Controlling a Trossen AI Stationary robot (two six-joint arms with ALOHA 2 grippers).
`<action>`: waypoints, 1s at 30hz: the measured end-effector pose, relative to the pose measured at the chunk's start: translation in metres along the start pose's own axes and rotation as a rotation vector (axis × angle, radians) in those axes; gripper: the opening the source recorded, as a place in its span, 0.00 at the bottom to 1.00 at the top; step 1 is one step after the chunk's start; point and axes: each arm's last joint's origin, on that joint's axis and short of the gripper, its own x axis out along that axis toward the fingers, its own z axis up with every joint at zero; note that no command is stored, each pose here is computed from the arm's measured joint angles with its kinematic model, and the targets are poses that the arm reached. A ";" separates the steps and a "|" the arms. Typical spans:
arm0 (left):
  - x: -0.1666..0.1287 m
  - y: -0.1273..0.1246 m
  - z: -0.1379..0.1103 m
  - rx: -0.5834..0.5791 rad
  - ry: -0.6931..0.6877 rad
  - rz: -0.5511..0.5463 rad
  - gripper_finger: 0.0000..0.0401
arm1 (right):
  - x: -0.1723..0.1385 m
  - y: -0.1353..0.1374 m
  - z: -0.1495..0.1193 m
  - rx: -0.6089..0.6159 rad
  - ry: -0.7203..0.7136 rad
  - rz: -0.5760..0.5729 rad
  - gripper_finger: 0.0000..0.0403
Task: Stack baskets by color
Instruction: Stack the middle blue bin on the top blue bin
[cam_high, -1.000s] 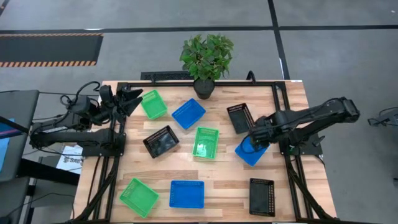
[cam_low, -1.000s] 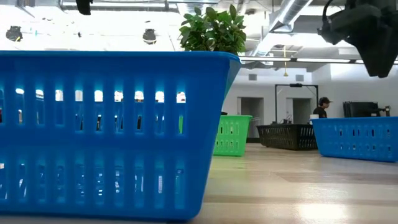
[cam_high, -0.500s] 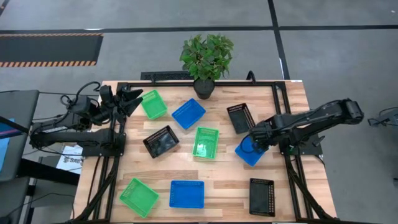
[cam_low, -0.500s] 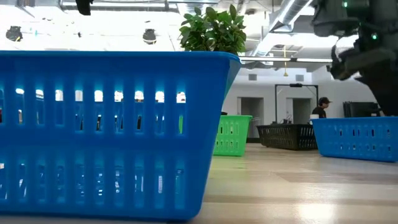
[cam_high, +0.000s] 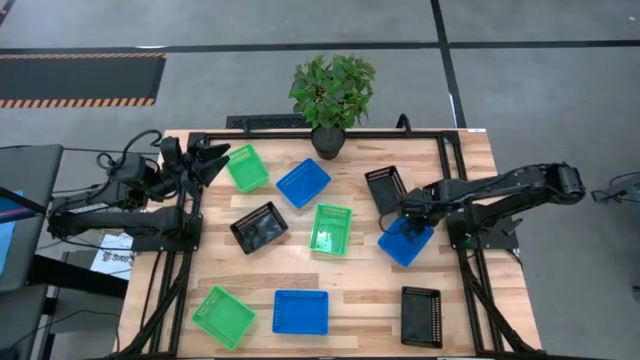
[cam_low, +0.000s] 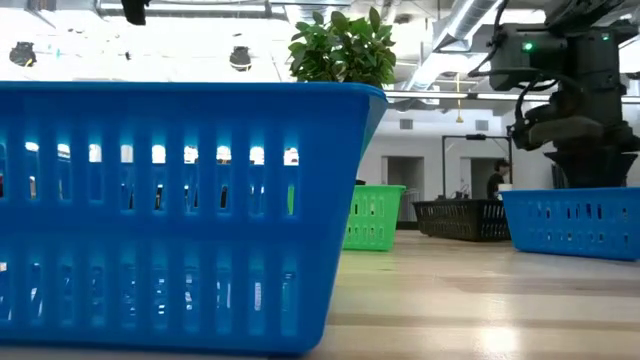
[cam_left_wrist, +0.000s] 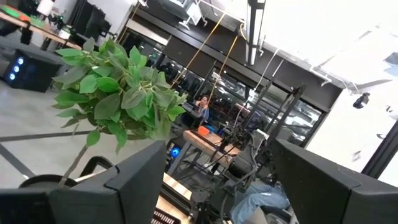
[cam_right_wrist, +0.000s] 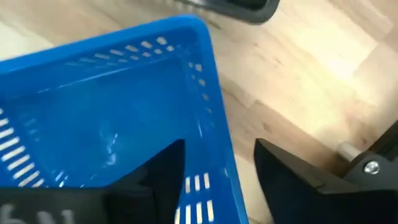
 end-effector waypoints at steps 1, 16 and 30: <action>0.000 0.000 0.000 -0.006 0.001 0.002 0.70 | 0.000 0.000 0.000 -0.012 0.009 0.009 0.47; 0.000 0.005 -0.003 -0.070 -0.001 0.103 0.70 | -0.002 -0.001 -0.004 0.062 0.086 0.028 0.05; 0.000 0.005 -0.003 -0.114 -0.004 0.104 0.70 | -0.082 0.030 0.019 0.055 -0.070 0.260 0.02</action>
